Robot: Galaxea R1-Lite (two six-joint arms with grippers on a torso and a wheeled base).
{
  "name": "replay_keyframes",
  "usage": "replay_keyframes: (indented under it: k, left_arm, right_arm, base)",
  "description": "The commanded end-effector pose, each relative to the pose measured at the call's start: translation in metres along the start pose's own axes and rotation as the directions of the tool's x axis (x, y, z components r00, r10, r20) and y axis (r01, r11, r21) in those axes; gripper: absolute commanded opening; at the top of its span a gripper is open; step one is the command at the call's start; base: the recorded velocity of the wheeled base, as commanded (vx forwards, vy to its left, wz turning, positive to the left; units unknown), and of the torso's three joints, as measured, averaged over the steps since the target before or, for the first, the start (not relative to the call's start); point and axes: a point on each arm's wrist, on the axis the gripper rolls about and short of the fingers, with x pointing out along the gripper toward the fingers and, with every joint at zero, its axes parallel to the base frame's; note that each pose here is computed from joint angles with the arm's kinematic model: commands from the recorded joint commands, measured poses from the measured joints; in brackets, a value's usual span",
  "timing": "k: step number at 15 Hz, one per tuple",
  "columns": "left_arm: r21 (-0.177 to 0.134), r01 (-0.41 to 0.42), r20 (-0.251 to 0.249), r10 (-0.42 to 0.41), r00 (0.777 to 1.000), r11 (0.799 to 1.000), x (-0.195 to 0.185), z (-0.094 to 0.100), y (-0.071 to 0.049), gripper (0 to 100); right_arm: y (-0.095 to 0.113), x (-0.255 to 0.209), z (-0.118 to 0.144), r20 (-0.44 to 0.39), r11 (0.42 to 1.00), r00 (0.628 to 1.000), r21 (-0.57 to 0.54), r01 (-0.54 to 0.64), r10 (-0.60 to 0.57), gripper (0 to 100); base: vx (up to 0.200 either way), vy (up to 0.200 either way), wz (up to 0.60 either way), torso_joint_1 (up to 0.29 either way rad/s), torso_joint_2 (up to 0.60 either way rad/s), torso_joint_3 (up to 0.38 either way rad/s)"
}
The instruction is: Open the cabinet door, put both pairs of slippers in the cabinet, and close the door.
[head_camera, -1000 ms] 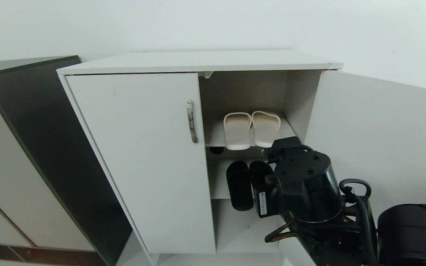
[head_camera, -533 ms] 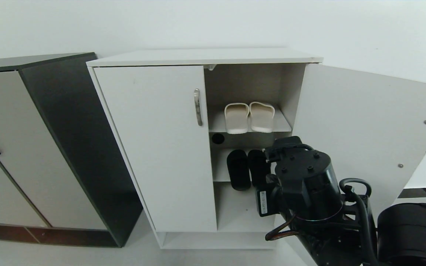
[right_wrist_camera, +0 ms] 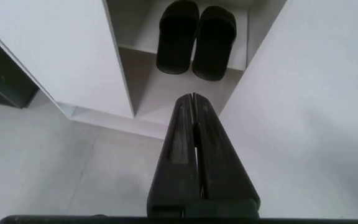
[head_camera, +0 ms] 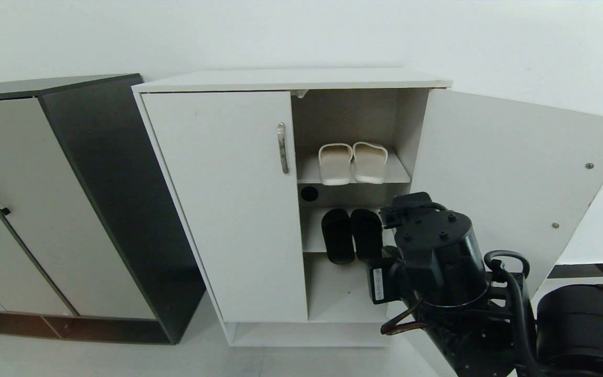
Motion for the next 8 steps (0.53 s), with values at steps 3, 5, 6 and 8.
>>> replay_keyframes:
  k: [3,5,6,8]
  left_arm:
    - [0.000,0.000,0.000,0.000,1.000,1.000,0.0000,0.0000,0.0000,0]
    - [0.002,0.000,0.000,0.000,1.000,1.000,0.0000,0.0000,0.0000,0]
    - [0.000,0.000,0.000,0.000,1.000,1.000,0.0000,0.0000,0.0000,0]
    - [-0.002,0.000,0.000,0.000,1.000,1.000,0.0000,0.0000,0.0000,0]
  right_arm:
    - [-0.0015,-0.0010,-0.0028,-0.007,1.000,1.000,-0.007,0.000,0.000,0]
    - [-0.0017,-0.0010,-0.0032,-0.008,1.000,1.000,-0.008,0.002,-0.002,0]
    - [-0.0017,-0.0010,-0.0032,-0.008,1.000,1.000,-0.008,0.002,-0.002,0]
    - [-0.0013,-0.0004,-0.0040,-0.010,1.000,1.000,-0.010,0.002,-0.002,0]
  base:
    - [0.000,0.000,0.00,0.000,0.00,0.000]
    - [0.000,0.000,0.00,0.000,0.00,0.000]
    - [0.000,0.000,0.00,0.000,0.00,0.000]
    - [0.000,0.000,0.00,0.000,0.00,0.000]
